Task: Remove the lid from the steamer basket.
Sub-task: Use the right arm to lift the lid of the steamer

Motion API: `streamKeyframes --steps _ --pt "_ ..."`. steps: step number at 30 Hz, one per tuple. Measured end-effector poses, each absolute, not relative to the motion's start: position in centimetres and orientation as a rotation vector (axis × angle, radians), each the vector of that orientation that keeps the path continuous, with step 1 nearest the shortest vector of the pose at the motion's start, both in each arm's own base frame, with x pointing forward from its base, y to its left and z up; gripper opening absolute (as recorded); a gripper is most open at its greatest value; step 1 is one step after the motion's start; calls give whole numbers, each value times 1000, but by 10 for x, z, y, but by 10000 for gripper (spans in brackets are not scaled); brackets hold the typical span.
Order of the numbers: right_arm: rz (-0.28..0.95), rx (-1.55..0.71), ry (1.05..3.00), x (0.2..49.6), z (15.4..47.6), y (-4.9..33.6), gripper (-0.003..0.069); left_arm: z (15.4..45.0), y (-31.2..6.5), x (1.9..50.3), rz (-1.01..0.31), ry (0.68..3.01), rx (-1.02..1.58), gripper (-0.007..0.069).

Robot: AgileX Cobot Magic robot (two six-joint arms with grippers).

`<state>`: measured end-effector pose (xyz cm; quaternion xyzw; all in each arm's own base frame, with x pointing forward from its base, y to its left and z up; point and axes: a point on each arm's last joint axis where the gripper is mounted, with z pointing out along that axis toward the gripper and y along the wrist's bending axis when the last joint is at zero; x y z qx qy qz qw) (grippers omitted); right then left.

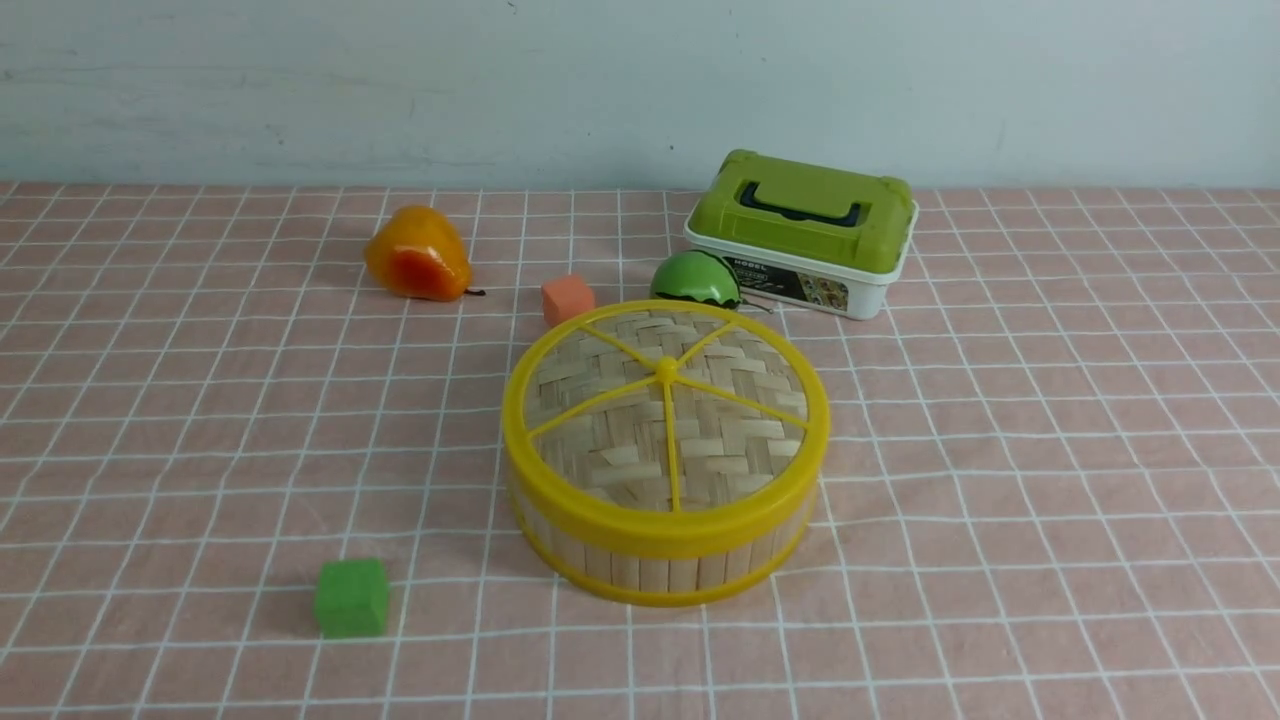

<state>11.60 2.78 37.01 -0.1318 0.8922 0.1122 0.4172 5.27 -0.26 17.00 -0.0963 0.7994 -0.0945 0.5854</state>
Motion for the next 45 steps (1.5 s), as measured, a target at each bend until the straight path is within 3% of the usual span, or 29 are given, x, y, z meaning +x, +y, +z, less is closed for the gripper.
streamKeyframes --steps 8,13,18,22,27,32,35,40,45 --pt "450 -690 2379 196 393 58 0 170 -3 53 -220 1864 -225 239" --pt "378 -874 2471 247 391 101 3 170 -3 53 -220 1864 -225 239" --pt "225 -876 2533 296 381 148 18 170 -3 53 -220 1864 -225 239" --pt "178 -839 2557 329 370 175 44 170 -3 53 -220 1864 -225 239" --pt "214 -831 2557 366 349 214 147 170 -3 53 -220 1864 -225 239" --pt "312 -831 2566 393 324 242 344 170 -3 53 -220 1864 -225 239" --pt "336 -823 2592 402 308 250 406 170 -3 53 -220 1864 -225 239" --pt "344 -780 2653 410 287 255 422 170 -3 53 -220 1864 -225 239" --pt "349 -762 2640 419 272 260 385 170 -3 53 -220 1864 -225 239"
